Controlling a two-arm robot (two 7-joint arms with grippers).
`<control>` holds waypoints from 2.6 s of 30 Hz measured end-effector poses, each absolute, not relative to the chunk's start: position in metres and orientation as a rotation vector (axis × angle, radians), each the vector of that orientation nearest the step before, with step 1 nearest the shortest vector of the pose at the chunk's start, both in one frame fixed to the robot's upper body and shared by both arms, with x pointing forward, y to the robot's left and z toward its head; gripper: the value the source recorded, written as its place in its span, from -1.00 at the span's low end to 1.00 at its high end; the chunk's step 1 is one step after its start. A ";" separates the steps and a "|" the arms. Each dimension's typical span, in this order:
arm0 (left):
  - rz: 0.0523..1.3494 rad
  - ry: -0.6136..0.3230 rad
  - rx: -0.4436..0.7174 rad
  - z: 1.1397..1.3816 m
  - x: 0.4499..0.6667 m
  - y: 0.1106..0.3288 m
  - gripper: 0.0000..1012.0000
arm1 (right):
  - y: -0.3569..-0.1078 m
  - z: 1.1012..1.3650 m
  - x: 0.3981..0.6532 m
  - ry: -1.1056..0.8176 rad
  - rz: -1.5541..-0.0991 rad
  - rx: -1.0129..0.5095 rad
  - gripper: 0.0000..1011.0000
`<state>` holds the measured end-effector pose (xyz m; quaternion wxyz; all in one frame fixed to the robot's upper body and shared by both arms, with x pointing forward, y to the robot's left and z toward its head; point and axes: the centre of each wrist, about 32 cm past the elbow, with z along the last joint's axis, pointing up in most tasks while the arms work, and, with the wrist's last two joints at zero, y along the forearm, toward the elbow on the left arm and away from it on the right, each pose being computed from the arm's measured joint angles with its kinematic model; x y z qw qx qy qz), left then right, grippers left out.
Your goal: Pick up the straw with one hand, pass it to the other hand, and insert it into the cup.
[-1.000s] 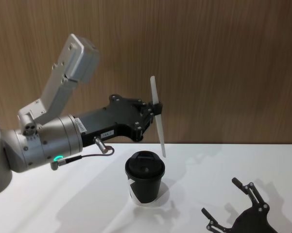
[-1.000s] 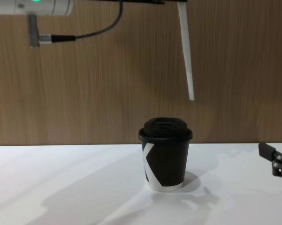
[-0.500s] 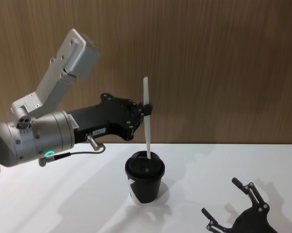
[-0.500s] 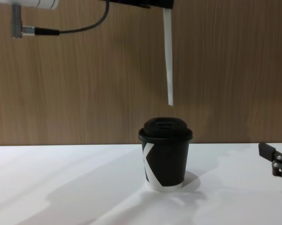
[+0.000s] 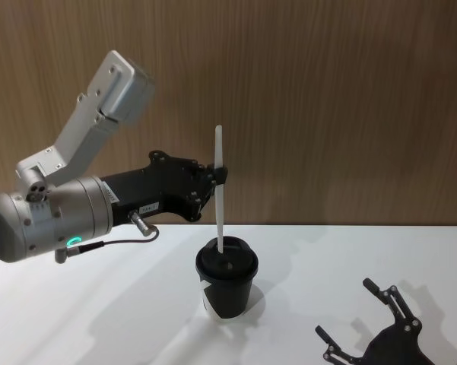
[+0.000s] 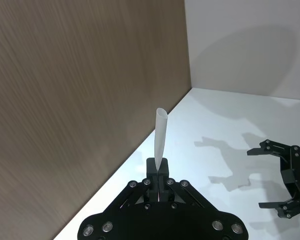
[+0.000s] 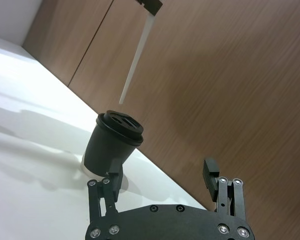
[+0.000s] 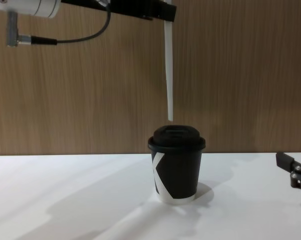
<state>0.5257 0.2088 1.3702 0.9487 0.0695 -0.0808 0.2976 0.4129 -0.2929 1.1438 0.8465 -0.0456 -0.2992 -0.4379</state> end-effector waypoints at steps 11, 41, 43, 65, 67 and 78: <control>0.617 -0.151 0.143 1.367 0.528 0.208 -0.98 | -0.293 1.144 0.413 -0.631 -0.923 -0.096 0.98; 0.636 -0.135 0.156 1.358 0.532 0.200 -0.98 | -0.293 1.144 0.413 -0.631 -0.923 -0.096 0.98; 0.636 -0.135 0.157 1.357 0.532 0.200 -0.98 | -0.293 1.144 0.413 -0.631 -0.924 -0.096 0.98; 0.628 -0.125 0.152 1.355 0.537 0.197 -0.98 | -0.293 1.144 0.413 -0.631 -0.923 -0.096 0.98; 0.628 -0.124 0.152 1.355 0.537 0.197 -0.98 | -0.293 1.144 0.413 -0.631 -0.923 -0.096 0.98; 0.622 -0.116 0.152 1.352 0.539 0.196 -0.98 | -0.293 1.144 0.413 -0.631 -0.923 -0.096 0.98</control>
